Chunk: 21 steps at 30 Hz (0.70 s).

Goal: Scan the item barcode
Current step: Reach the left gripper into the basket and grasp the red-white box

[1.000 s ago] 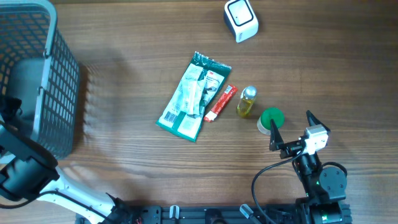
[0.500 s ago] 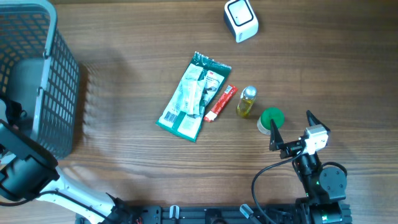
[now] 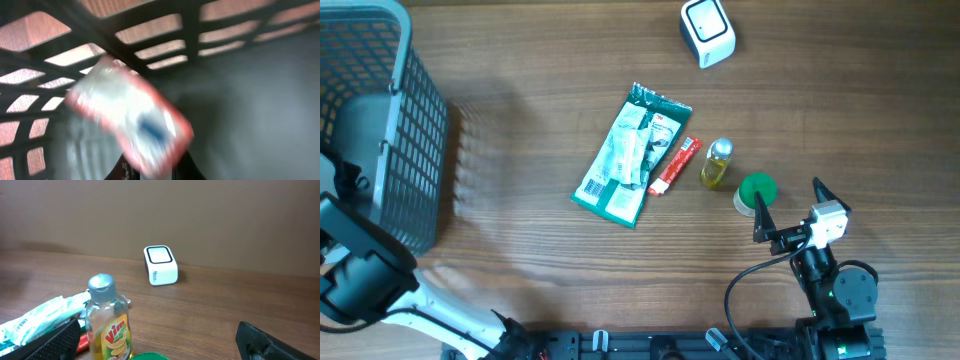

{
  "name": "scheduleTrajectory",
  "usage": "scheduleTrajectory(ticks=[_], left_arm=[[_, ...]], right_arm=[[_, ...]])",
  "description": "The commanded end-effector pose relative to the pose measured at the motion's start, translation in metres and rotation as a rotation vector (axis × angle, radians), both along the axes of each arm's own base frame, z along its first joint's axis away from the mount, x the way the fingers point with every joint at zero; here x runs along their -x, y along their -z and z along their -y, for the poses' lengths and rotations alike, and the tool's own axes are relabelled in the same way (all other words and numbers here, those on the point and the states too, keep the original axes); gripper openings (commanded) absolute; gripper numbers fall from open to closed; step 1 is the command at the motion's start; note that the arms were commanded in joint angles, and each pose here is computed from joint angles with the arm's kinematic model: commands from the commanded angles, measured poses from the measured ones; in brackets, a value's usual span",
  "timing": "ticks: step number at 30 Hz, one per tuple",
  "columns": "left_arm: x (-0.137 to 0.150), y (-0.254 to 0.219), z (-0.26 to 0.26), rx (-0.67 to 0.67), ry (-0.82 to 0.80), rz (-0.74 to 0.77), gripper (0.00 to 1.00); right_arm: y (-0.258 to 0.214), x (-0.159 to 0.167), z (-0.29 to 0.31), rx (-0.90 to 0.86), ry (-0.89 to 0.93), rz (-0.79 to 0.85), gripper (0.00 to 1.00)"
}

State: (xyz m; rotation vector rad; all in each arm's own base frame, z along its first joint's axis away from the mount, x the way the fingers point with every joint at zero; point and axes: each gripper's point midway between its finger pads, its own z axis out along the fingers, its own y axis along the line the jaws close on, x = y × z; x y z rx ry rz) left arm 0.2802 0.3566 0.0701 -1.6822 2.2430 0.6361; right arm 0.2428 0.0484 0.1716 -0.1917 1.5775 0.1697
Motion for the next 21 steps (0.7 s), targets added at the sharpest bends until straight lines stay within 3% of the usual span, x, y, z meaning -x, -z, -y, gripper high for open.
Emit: scheduleTrajectory(ticks=[1, 7, 11, 13, 18, 21], left_arm=[[-0.022, -0.067, 0.016, -0.106, 0.057, 0.122, 0.04], [-0.028, -0.149, 0.034, -0.233, 0.096, 0.282, 0.04], [-0.022, -0.15, 0.04, -0.215, 0.101, 0.271, 0.07], [-0.023, -0.137, 0.039, -0.189, 0.099, 0.241, 0.41], [-0.025, -0.082, 0.029, -0.106, 0.085, 0.141, 0.59], [-0.017, -0.047, 0.017, -0.055, 0.049, 0.085, 0.65]], right_arm=[[0.0, 0.0, 0.001, 0.011, 0.005, 0.006, 1.0], [0.0, 0.0, 0.001, 0.011, 0.005, 0.006, 1.0], [0.0, 0.0, 0.001, 0.011, 0.005, 0.006, 1.0], [0.0, 0.0, 0.001, 0.011, 0.005, 0.006, 1.0], [0.0, 0.0, 0.001, 0.011, 0.005, 0.006, 1.0], [0.0, 0.0, 0.001, 0.012, 0.005, 0.006, 1.0]])
